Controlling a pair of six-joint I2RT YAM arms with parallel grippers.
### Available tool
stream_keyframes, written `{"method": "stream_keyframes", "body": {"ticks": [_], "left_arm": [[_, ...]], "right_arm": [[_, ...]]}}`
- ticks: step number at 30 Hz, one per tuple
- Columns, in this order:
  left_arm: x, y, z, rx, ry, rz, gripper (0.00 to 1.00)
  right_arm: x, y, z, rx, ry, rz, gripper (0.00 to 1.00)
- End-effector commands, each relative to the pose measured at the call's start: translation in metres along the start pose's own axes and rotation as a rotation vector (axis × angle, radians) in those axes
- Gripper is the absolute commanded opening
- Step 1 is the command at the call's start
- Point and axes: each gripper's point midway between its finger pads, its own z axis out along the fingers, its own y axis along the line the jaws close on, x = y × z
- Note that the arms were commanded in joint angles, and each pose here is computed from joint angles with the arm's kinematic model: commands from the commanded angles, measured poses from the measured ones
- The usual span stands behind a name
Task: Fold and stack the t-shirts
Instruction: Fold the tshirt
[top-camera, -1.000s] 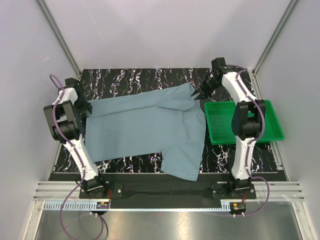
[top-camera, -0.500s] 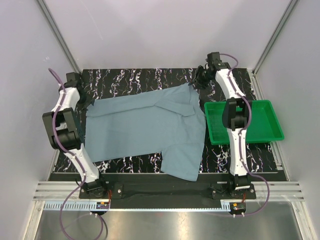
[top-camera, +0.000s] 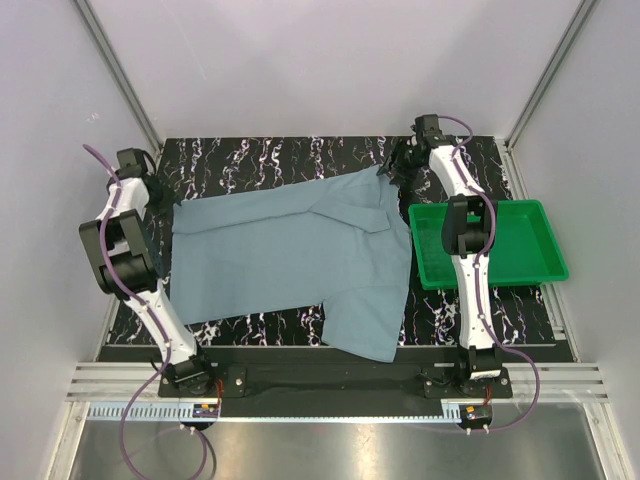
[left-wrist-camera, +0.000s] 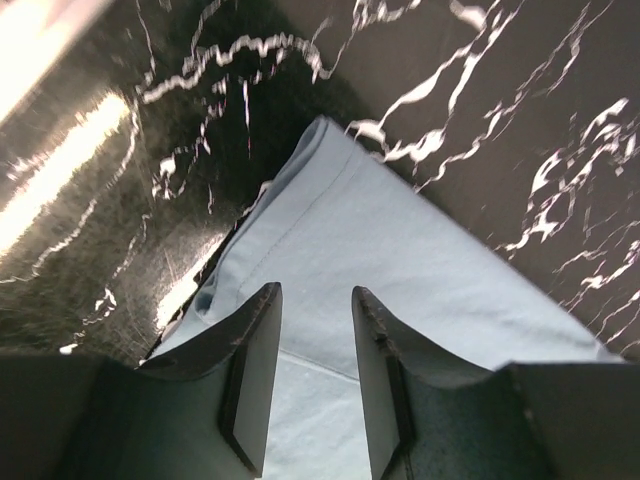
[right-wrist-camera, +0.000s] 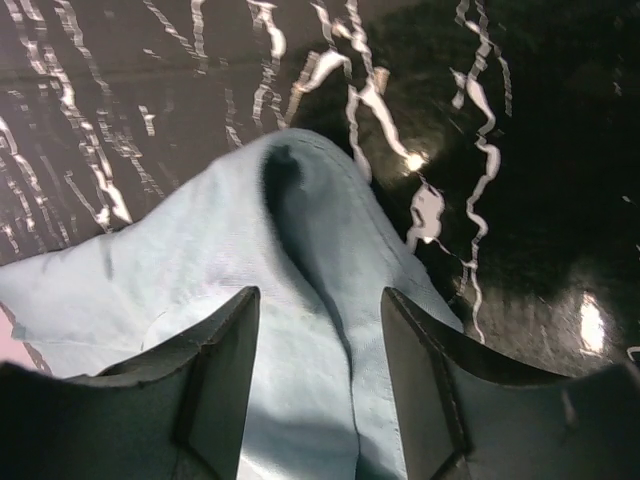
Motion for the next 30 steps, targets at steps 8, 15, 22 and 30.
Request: {"method": "stream_keyframes", "body": {"ticks": [8,15,22,30], "left_arm": [[0.015,0.003,0.015,0.039,0.063,-0.054,0.33],[0.027,0.028,0.032,-0.035,0.117,-0.080,0.30],[0.017,0.021,0.024,-0.018,0.086,-0.051,0.31],[0.026,0.027,0.033,-0.042,0.118,-0.056,0.32]], "right_arm": [[-0.031,0.043,-0.022,-0.150,-0.093,-0.099,0.61],[-0.033,0.045,-0.011,-0.180,-0.093,-0.079,0.64],[-0.030,0.042,0.001,-0.197,-0.085,-0.050,0.64],[-0.033,0.042,0.022,-0.236,-0.095,-0.008,0.58]]}}
